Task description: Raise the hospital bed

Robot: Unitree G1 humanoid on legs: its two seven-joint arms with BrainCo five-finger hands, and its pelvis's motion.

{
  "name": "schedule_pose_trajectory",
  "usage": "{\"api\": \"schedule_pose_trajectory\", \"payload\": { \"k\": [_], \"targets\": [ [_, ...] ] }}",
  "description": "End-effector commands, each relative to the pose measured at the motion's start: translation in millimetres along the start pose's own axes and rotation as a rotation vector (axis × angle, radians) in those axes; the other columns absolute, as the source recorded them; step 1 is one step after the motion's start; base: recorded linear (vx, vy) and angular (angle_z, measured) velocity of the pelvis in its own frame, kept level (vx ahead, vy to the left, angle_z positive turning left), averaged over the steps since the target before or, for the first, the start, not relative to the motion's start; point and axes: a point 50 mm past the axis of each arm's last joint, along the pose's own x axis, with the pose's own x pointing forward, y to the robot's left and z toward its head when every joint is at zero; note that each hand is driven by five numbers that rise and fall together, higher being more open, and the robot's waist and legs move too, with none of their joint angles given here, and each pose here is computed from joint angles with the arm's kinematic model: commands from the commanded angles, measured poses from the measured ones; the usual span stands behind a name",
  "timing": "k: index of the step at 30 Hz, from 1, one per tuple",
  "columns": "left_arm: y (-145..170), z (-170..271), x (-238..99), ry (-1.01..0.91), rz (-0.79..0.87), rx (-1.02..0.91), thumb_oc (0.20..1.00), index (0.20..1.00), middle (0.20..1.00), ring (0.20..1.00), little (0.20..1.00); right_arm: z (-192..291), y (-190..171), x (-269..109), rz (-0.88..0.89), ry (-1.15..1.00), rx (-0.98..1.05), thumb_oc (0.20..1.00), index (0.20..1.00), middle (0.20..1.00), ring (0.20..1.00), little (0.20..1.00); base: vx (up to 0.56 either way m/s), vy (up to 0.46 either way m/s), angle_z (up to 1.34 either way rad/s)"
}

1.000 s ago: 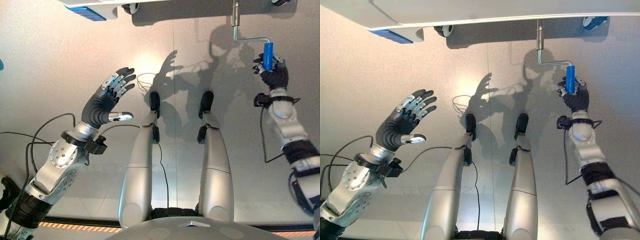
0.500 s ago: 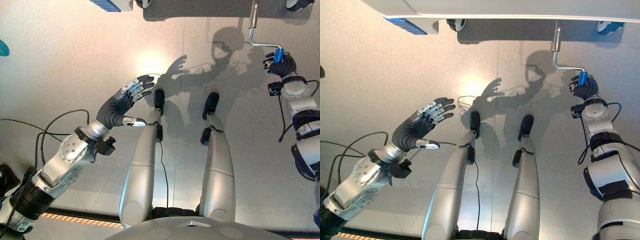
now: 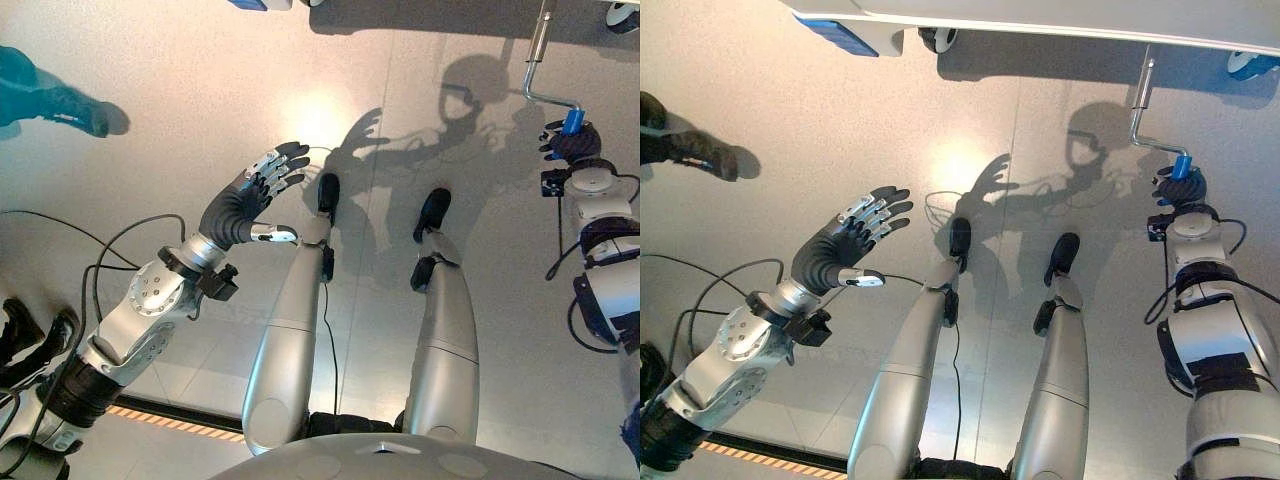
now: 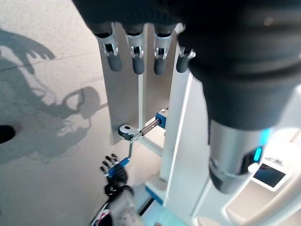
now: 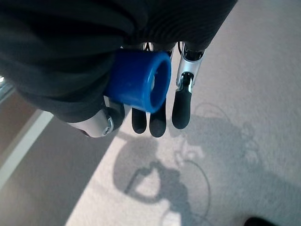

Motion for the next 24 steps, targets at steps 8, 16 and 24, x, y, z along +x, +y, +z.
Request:
{"api": "schedule_pose_trajectory", "payload": {
  "k": [8, 16, 24],
  "targets": [
    [-10.7, 10.8, 3.6, -0.115, 0.037, -0.039, 1.000, 1.000, 1.000, 1.000, 1.000, -35.1, 41.0, -12.9, 0.089, 0.148, -0.032, 0.200, 0.200, 0.200, 0.200, 0.200, 0.00, 0.053, 0.03],
    [-7.0, 17.9, 7.8, -0.152, 0.061, -0.010, 1.000, 1.000, 1.000, 1.000, 1.000, 0.2, 82.8, -17.5, 0.194, 0.038, -0.089, 0.200, 0.200, 0.200, 0.200, 0.200, 0.00, 0.047, 0.07],
    [-5.1, 20.8, 11.5, -0.174, 0.078, 0.002, 1.000, 1.000, 1.000, 1.000, 1.000, 31.5, 103.7, -21.4, 0.249, -0.084, -0.242, 0.200, 0.200, 0.200, 0.200, 0.200, 0.01, 0.041, 0.06]
  ]
}}
